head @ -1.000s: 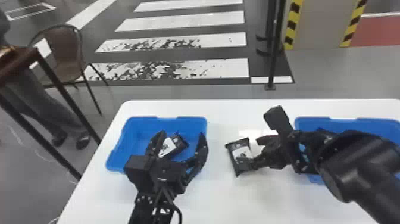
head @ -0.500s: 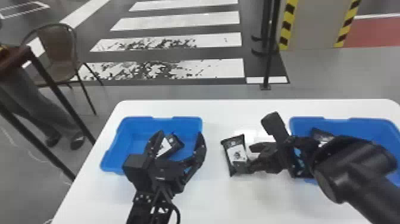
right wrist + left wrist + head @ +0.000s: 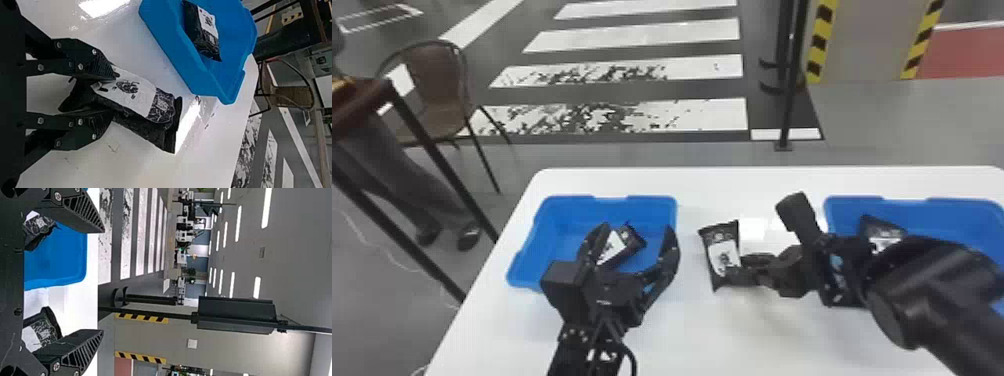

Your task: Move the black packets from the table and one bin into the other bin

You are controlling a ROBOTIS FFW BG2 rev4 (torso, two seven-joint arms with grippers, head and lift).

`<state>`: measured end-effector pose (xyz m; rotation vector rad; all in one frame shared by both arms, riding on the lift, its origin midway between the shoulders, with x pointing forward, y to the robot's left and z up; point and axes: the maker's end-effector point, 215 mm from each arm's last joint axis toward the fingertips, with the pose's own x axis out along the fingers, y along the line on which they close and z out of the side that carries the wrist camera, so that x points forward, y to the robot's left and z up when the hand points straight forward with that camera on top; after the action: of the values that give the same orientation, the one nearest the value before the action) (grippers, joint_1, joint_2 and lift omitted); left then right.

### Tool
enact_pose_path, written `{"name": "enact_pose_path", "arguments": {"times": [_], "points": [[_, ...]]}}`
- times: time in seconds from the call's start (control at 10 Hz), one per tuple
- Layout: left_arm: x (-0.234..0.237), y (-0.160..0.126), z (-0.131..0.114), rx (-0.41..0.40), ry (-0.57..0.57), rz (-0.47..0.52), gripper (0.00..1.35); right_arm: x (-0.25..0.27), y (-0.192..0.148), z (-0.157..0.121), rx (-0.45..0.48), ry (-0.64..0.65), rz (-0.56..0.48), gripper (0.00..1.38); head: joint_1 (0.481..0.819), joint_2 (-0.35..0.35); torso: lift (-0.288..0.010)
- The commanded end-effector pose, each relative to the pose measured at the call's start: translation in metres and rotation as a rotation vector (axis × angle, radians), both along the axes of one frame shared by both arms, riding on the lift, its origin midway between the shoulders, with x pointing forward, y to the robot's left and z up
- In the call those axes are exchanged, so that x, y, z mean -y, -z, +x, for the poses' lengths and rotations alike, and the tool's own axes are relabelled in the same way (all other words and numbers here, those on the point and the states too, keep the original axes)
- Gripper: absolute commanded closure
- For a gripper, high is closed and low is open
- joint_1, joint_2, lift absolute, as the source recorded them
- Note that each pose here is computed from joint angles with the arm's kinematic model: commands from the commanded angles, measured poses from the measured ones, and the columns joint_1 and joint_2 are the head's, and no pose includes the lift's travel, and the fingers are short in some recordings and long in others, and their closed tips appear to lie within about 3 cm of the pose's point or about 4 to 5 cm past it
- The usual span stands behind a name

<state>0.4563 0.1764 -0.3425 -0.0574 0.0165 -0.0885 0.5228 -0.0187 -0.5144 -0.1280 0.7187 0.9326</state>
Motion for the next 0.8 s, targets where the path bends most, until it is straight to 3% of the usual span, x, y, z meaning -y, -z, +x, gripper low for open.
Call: {"name": "enact_pose_path", "arguments": {"times": [0.0, 0.5, 0.7], "points": [[-0.001, 0.001, 0.0, -0.001, -0.001, 0.0, 0.13, 0.002, -0.001, 0.0, 0.0, 0.008, 0.009, 1.08, 0.695, 0.176, -0.11], [-0.004, 0.003, -0.002, -0.005, -0.002, 0.005, 0.13, 0.018, -0.056, 0.027, 0.149, 0.097, 0.135, 1.08, 0.695, 0.173, -0.11], [-0.003, 0.003, -0.003, -0.005, 0.001, 0.005, 0.13, 0.083, -0.103, 0.034, 0.267, 0.246, 0.168, 1.08, 0.695, 0.152, -0.11]]}}
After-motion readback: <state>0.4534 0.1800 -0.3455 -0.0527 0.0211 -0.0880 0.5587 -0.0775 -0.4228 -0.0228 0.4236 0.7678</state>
